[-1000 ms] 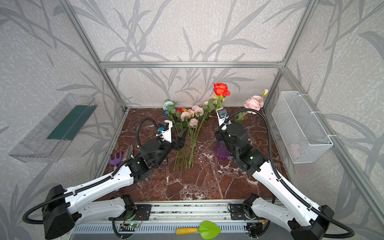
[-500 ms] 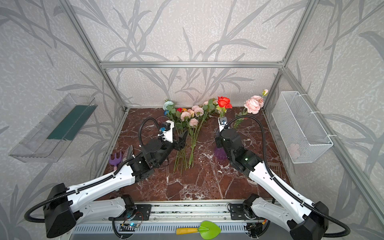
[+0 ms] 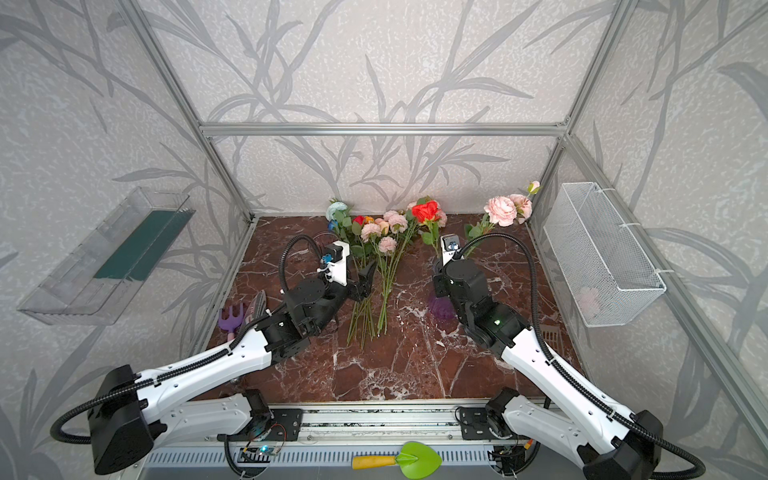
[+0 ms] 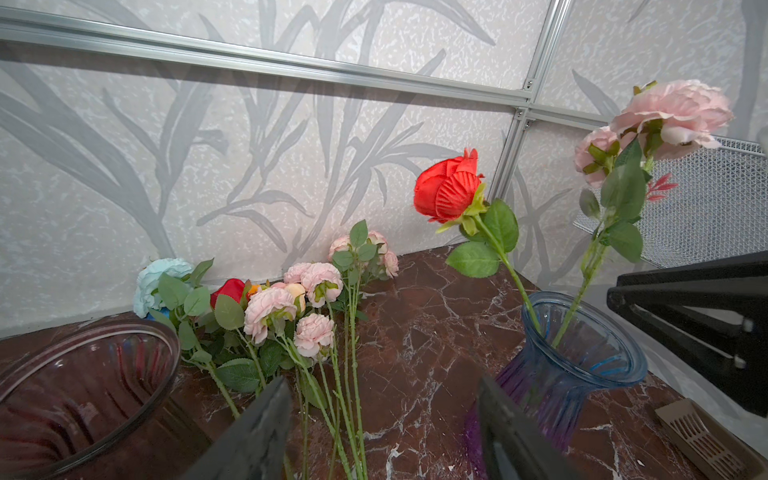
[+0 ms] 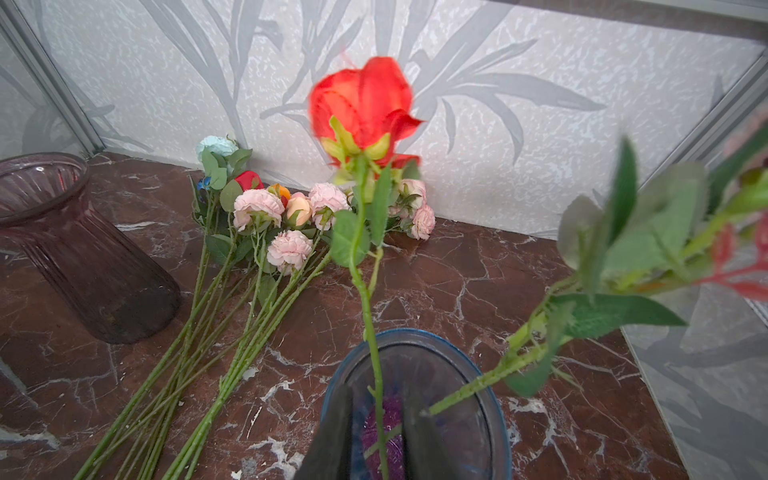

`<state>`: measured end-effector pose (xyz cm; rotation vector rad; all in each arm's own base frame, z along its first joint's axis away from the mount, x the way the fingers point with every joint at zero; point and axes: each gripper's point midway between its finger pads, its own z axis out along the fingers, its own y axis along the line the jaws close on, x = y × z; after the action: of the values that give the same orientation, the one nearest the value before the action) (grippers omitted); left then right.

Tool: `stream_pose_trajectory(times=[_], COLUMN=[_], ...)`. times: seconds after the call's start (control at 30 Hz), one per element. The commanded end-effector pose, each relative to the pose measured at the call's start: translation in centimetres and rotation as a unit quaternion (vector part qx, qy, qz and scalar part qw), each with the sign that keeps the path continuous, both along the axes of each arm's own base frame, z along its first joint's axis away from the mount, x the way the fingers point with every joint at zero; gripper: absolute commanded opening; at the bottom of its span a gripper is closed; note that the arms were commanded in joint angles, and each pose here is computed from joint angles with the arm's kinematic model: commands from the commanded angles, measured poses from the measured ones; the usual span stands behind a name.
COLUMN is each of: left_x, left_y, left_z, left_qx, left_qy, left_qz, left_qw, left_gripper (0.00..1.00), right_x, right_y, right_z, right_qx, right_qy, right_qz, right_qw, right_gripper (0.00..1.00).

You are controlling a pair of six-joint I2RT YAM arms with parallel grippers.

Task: Arrange the flowers into the vase
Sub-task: 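Lower the red rose stem into the vase and open the right gripper, then grasp a pink rose stem in the pile with the left gripper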

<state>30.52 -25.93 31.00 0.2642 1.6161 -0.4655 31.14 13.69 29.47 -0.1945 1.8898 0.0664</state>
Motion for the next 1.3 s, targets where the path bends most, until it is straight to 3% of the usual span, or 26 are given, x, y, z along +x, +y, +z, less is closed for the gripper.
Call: stream_pose_trajectory(times=[0.0, 0.37, 0.57, 0.7, 0.83, 0.9, 1.0, 1.1, 1.27], left_x=[0.0, 0.8, 1.7, 2.0, 3.1, 3.7, 4.7, 6.1, 7.9], left_y=[-0.4, -1.9, -3.0, -4.0, -4.3, -4.7, -5.4, -5.3, -6.0], left_z=[-0.3, -3.3, -6.7, -8.9, -11.6, -13.2, -15.6, -18.1, -19.7], left_qx=[-0.006, 0.018, 0.05, 0.08, 0.088, 0.087, 0.093, 0.107, 0.11], left_qy=[0.002, 0.049, 0.104, 0.151, 0.21, 0.245, 0.312, 0.361, 0.377], left_qz=[-0.004, -0.011, -0.006, -0.015, -0.014, -0.026, -0.054, -0.057, -0.073], left_qw=[1.0, 0.999, 0.993, 0.985, 0.974, 0.965, 0.944, 0.925, 0.917], left_gripper=[0.71, 0.7, 0.68, 0.67, 0.61, 0.58, 0.42, 0.32, 0.32], right_x=[-0.8, -3.0, -4.0, -4.6, -4.7, -4.8, -5.1, -5.5, -6.1], right_y=[-0.4, 1.1, 2.0, 2.3, 1.3, 1.3, 0.9, 0.6, -0.1], right_z=[2.0, 6.2, 7.5, 7.8, 7.7, 7.6, 7.5, 6.9, 5.8], right_qx=[0.026, 0.065, 0.09, 0.1, 0.101, 0.104, 0.103, 0.11, 0.109], right_qy=[-0.016, -0.059, -0.06, -0.061, -0.062, -0.065, -0.067, -0.057, -0.048], right_qz=[0.004, 0.061, 0.095, 0.114, 0.091, 0.093, 0.088, 0.087, 0.081], right_qw=[1.0, 0.994, 0.99, 0.987, 0.989, 0.988, 0.988, 0.989, 0.99], right_gripper=[0.23, 0.24, 0.35, 0.36, 0.33, 0.21, 0.08, 0.06, 0.07])
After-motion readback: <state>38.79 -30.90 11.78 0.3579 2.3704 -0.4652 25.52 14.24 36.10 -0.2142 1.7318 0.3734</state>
